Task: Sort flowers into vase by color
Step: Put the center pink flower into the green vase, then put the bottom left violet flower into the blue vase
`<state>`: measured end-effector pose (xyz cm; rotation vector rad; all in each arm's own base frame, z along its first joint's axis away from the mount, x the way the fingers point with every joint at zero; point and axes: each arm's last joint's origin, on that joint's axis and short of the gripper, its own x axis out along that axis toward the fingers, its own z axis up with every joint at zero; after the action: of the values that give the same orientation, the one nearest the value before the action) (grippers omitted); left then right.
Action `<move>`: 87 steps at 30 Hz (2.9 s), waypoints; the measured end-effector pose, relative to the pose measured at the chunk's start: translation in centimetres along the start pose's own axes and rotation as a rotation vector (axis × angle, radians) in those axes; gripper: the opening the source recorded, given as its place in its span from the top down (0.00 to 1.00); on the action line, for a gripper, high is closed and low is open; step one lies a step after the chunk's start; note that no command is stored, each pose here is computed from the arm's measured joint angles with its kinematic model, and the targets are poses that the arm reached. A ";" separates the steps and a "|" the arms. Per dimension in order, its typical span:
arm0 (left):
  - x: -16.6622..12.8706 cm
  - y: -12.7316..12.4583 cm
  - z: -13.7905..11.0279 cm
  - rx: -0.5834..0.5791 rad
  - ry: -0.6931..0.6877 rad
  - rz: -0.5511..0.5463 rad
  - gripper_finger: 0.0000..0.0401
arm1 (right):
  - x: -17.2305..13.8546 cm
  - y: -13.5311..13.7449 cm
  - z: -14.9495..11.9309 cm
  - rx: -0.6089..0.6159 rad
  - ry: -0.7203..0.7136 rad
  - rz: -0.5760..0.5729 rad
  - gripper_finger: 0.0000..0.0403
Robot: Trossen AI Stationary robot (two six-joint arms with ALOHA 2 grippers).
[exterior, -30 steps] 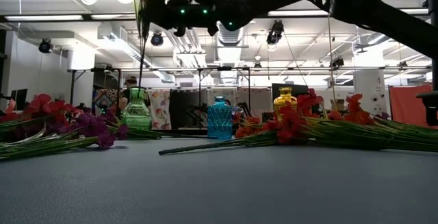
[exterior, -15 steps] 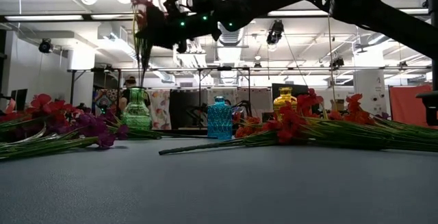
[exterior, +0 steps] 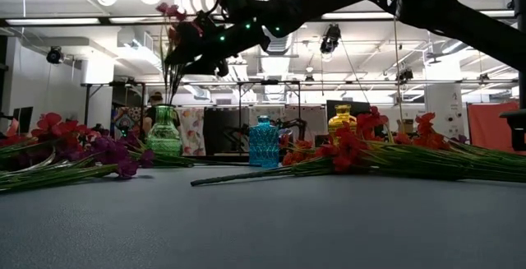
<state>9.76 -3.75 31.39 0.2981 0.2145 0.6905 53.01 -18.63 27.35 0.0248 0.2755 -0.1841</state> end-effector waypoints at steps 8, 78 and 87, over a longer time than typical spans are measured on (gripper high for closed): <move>0.0 -0.1 0.0 -0.006 0.001 -0.016 1.00 | -2.4 0.1 1.5 0.021 0.117 0.000 0.17; 1.4 -15.0 -4.8 -0.763 1.192 -0.268 1.00 | -29.0 21.7 -11.4 0.158 0.904 0.154 0.19; 0.8 -16.8 -7.6 -0.669 1.528 -0.087 0.97 | -28.8 22.3 -10.0 0.124 0.847 0.172 0.19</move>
<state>18.06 -13.99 18.52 -0.9463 1.3947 0.7397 27.23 8.87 25.54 0.2518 1.1018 -0.0085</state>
